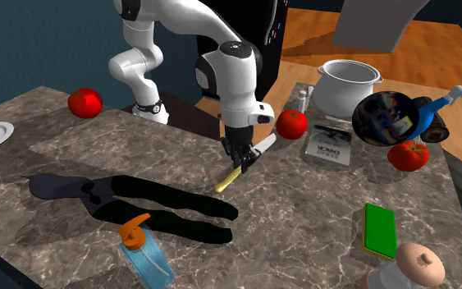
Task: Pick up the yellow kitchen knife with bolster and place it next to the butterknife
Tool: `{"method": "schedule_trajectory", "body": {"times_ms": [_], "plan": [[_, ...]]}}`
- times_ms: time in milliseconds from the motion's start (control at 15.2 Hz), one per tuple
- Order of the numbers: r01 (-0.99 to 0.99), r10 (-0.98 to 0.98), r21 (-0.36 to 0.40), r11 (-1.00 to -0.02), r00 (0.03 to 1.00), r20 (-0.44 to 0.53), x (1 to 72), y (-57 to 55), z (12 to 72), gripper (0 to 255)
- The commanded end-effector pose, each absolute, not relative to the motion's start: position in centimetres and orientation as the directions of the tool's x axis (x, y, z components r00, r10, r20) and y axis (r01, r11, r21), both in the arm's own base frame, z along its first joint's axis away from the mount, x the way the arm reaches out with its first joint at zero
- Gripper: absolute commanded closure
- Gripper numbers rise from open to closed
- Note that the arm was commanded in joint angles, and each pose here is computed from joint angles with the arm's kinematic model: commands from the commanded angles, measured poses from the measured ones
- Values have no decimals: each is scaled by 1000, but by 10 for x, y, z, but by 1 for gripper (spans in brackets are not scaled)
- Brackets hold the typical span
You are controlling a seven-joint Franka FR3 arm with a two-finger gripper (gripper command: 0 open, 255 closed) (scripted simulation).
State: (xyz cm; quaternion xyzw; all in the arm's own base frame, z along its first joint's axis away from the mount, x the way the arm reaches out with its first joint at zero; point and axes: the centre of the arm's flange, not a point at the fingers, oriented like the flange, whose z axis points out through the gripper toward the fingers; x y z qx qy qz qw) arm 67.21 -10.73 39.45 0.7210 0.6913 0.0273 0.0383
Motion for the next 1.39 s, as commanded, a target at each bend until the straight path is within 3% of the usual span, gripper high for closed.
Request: {"method": "schedule_trajectory", "body": {"times_ms": [0, 330, 1320], "plan": [[995, 999, 92, -41, 42, -14, 672, -108, 404, 255], [995, 999, 92, -41, 43, -14, 672, -108, 425, 255], [995, 999, 92, -41, 42, -14, 637, 87, 426, 255]]}}
